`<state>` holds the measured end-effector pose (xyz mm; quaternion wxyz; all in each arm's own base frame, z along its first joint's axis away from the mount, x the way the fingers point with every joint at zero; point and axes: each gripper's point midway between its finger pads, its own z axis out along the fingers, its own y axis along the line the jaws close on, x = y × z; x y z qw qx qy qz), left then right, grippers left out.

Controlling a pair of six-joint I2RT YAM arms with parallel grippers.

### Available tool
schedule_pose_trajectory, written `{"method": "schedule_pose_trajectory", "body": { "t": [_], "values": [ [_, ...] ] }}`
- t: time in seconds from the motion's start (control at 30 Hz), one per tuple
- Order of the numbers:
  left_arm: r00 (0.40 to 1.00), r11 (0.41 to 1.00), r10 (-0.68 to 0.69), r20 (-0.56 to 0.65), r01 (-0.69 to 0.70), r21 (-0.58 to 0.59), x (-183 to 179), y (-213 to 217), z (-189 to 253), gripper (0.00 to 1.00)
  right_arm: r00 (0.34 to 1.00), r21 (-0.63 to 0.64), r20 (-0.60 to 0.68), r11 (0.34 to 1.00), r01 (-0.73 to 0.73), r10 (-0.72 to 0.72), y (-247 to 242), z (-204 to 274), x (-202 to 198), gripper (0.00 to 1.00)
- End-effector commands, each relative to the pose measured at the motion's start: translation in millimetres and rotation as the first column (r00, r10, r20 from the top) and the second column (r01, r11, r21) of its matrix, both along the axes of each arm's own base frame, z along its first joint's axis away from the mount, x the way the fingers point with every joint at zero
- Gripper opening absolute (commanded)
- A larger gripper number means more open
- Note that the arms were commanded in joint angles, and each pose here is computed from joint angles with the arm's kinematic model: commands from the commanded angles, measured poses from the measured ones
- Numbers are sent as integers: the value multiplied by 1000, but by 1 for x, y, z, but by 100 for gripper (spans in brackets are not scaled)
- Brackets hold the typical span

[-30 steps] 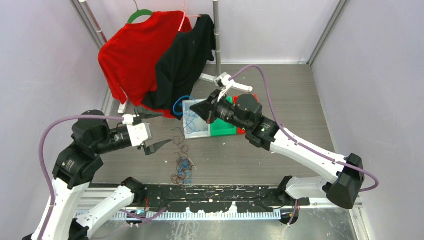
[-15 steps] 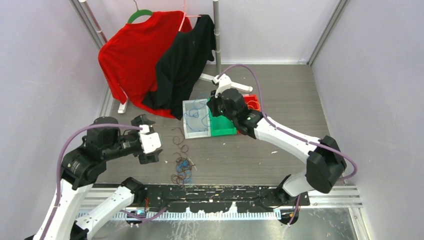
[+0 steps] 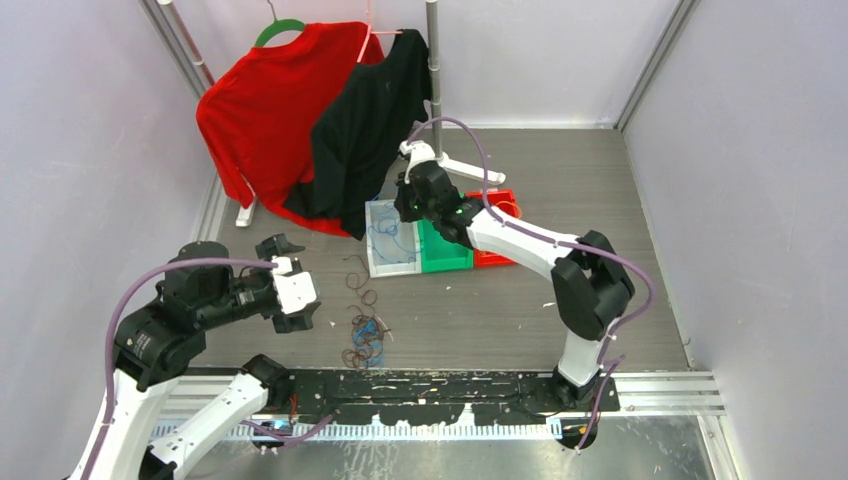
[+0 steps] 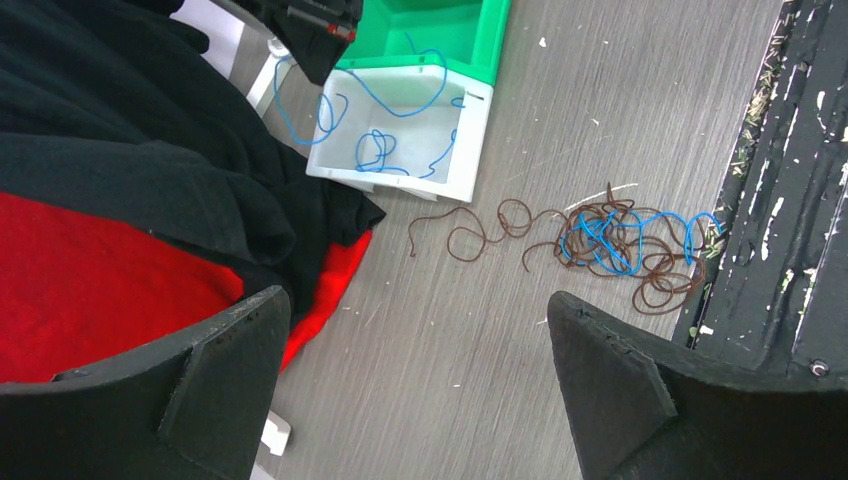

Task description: Untangle the cables

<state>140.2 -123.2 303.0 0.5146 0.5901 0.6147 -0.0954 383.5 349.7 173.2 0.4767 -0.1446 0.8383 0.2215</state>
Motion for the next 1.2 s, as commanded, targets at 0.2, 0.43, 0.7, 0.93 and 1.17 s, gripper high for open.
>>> {"method": "schedule_pose_trajectory", "body": {
  "t": [0.2,0.43,0.7,0.93,1.17],
  "values": [
    [999,1000,8,46,-7,-30,-1,2,14,99,996,168,-88,986,20,-6,38,7,11,1],
    [999,999,7,46,-5,-41,-1,0,19,99,1000,209,-7,978,13,-12,53,46,11,1],
    [999,999,5,49,-3,-45,-2,0,21,100,997,130,-61,990,54,-46,64,13,7,1],
    [999,999,2,53,0,-43,-4,1,21,99,994,112,-47,988,107,-102,47,6,9,1],
    [999,999,-4,51,6,-49,-4,-1,22,98,988,102,-23,983,152,-150,8,-5,-2,1]
  ]
}}
